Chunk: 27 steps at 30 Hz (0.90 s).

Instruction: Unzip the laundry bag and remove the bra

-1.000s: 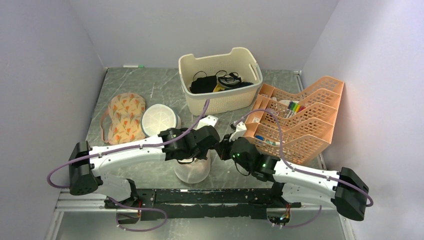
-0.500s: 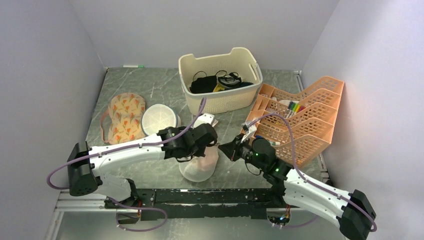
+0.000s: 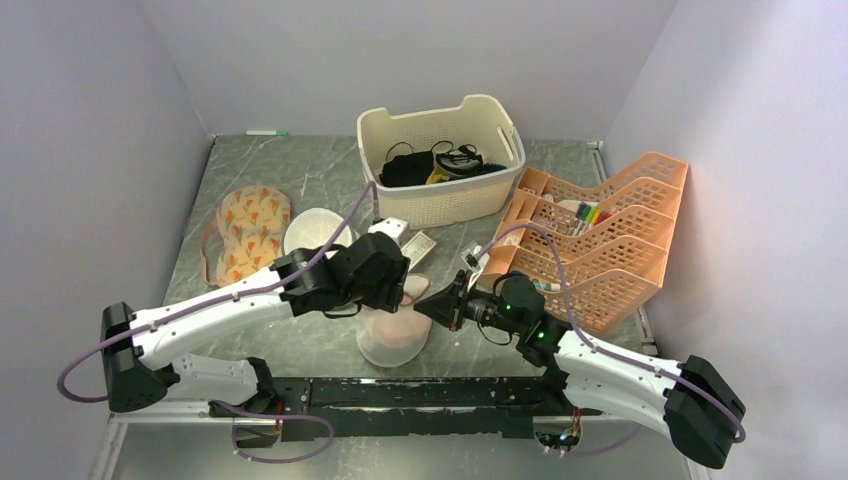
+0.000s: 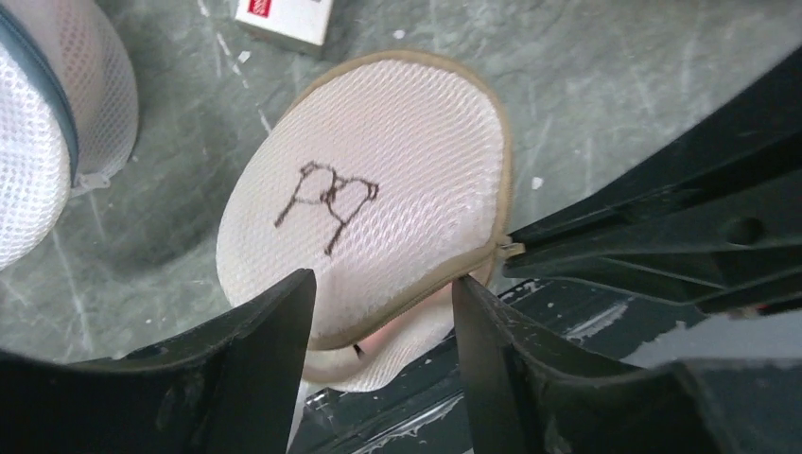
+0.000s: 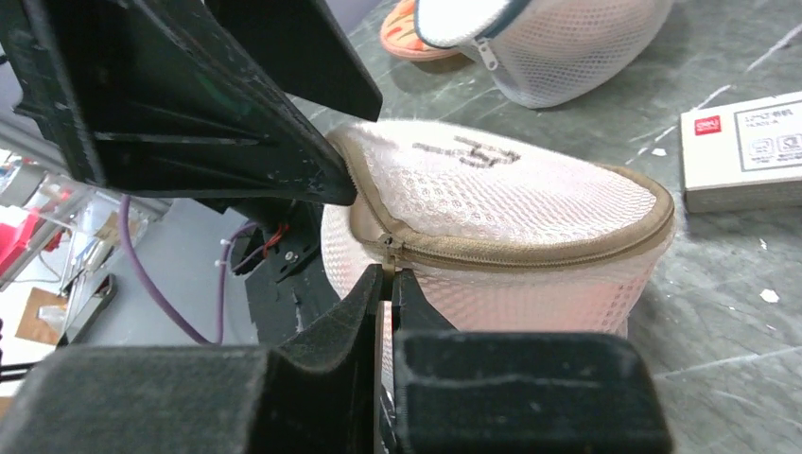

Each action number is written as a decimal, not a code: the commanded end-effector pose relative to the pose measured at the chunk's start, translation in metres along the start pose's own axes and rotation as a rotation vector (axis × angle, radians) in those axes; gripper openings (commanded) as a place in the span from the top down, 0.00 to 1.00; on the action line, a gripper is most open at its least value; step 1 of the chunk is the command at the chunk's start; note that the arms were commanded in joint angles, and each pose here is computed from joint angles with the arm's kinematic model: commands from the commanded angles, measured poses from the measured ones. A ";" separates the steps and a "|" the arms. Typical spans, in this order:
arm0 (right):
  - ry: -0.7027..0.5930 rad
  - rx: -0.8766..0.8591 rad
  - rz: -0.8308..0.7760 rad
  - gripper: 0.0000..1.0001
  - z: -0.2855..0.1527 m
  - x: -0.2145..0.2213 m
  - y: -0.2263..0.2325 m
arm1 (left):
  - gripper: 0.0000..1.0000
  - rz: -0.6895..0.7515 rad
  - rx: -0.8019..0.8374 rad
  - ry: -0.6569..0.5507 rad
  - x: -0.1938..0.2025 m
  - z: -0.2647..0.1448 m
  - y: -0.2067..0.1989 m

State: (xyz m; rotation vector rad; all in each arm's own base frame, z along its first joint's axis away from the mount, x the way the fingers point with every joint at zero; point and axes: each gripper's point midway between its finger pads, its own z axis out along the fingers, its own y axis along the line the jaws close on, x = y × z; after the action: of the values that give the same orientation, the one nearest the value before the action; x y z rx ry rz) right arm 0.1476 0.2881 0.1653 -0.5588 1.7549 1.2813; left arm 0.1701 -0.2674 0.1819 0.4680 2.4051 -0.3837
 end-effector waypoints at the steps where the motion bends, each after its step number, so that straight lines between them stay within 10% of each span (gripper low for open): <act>1: -0.045 -0.090 -0.050 1.00 0.002 -0.019 0.022 | 0.31 -0.024 0.136 -0.044 -0.014 -0.012 -0.023; 14: -0.044 -0.040 -0.061 1.00 -0.001 -0.022 0.016 | 0.43 0.001 0.130 0.014 -0.006 0.005 -0.030; 27: -0.006 0.094 -0.026 1.00 0.004 -0.016 -0.009 | 0.93 0.029 0.152 -0.006 -0.013 -0.001 -0.033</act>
State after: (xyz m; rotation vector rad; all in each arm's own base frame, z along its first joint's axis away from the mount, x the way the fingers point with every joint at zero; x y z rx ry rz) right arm 0.1518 0.2855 0.1655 -0.5655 1.7781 1.2268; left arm 0.1612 -0.2943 0.1780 0.5563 2.4232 -0.5126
